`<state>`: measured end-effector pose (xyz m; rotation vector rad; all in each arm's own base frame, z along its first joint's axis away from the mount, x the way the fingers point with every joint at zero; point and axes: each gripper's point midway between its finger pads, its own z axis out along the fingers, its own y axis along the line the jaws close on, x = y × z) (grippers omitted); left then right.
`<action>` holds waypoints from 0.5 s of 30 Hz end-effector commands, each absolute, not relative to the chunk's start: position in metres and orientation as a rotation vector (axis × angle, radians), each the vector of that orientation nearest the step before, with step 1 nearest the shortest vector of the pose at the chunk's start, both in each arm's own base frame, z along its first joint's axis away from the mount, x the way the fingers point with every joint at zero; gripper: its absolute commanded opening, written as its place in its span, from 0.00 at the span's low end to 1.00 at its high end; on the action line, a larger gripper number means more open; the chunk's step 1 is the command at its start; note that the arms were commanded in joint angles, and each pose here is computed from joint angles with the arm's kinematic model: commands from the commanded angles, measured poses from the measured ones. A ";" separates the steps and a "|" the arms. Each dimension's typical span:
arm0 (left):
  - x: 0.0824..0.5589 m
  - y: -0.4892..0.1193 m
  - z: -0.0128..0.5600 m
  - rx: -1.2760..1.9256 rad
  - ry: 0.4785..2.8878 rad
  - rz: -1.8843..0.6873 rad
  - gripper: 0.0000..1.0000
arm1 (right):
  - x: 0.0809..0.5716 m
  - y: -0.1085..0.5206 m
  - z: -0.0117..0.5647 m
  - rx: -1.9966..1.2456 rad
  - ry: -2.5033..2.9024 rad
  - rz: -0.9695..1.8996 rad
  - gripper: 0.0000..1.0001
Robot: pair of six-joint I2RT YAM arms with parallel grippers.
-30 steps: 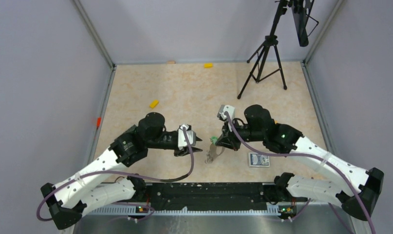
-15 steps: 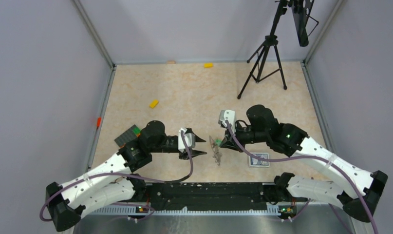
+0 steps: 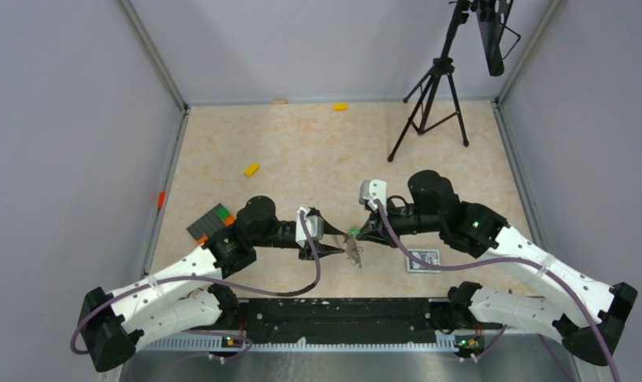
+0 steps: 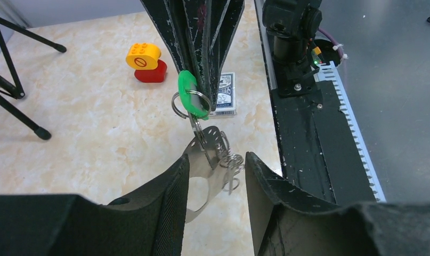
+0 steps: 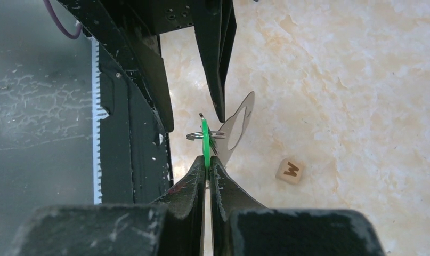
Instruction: Remove the keys from the keyring
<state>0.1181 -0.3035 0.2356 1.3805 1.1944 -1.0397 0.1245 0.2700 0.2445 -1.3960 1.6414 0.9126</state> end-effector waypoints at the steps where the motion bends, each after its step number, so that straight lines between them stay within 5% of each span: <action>1: 0.115 -0.310 0.247 1.358 1.128 -1.082 0.47 | 0.124 0.282 0.280 -1.380 1.497 0.950 0.00; 15: 0.120 -0.318 0.242 1.358 1.143 -1.098 0.40 | 0.119 0.288 0.281 -1.376 1.483 1.009 0.00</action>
